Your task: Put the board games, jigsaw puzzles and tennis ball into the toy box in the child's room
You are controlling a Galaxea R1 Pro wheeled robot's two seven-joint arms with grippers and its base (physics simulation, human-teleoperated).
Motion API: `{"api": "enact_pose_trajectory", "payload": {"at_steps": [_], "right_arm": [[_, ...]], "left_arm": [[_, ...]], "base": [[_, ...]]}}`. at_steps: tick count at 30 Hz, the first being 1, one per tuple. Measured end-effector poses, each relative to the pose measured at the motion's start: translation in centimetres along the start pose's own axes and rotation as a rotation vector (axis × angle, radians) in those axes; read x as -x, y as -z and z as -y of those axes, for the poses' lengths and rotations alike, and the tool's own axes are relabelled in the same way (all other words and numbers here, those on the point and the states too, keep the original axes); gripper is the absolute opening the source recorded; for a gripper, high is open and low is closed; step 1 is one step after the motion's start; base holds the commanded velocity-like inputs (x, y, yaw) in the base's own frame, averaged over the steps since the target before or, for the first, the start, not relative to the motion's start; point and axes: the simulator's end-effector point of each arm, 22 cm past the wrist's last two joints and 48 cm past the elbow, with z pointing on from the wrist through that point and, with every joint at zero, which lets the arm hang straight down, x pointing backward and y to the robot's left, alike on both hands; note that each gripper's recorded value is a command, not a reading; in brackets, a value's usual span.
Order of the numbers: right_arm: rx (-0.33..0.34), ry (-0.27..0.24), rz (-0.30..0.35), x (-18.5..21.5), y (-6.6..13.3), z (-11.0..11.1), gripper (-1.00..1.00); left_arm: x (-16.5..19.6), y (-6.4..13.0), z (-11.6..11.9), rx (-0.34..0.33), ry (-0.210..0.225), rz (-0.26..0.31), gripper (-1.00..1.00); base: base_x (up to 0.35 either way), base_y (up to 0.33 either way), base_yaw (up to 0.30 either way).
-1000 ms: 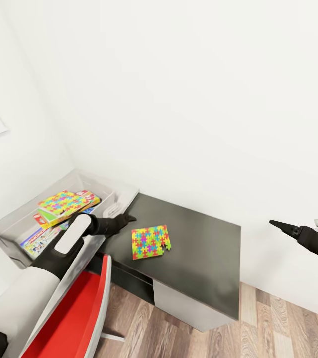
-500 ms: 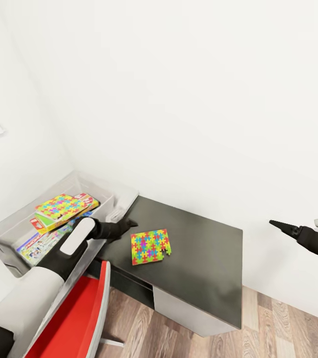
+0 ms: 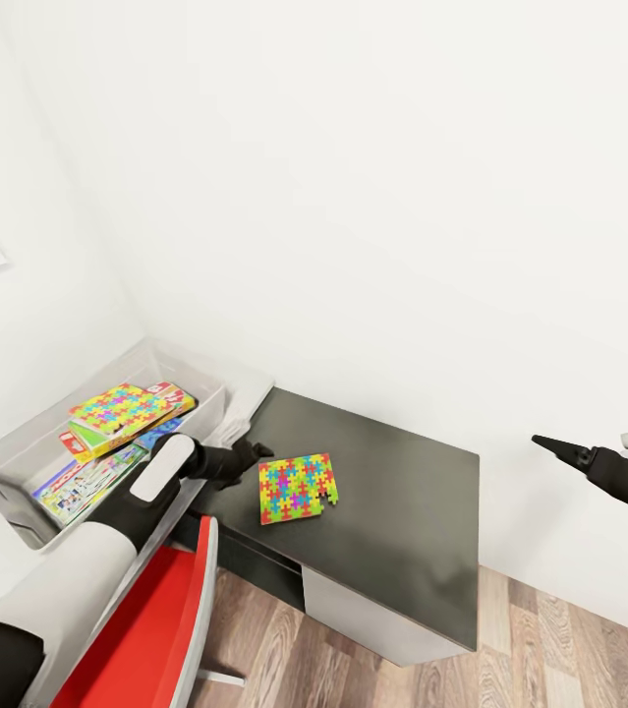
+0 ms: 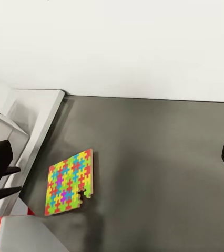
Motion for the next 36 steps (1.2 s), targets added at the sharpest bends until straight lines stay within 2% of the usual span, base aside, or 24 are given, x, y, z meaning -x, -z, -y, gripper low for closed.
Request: {"api": "enact_pose_trajectory", "payload": {"at_steps": [5,10,16,24,28,36], "right_arm": [[-0.001,0.000,0.000,0.0,0.0,0.0,1.00],[-0.001,0.000,0.000,0.0,0.0,0.0,1.00],[-0.002,0.001,0.000,0.0,0.1,0.1,1.00],[-0.003,0.003,0.000,0.1,0.1,0.1,1.00],[-0.004,0.003,0.001,0.1,0.2,0.1,1.00],[-0.005,0.005,0.001,0.2,0.2,0.2,1.00]], "left_arm": [[0.4,0.1,0.0,0.001,0.004,0.004,1.00],[2.5,0.9,0.7,-0.003,0.001,0.030,1.00],[4.1,0.6,0.0,0.040,0.033,0.021,1.00],[4.0,0.3,-0.4,0.045,0.049,0.007,1.00],[3.5,-0.2,-1.5,0.062,0.071,-0.011,1.00],[2.9,-0.8,-0.5,0.032,0.081,-0.027,1.00]], "base": [[0.000,0.000,0.000],[0.000,0.000,0.000],[0.000,0.000,0.000],[0.000,0.000,0.000],[0.000,0.000,-0.015],[0.000,0.000,-0.159]]}}
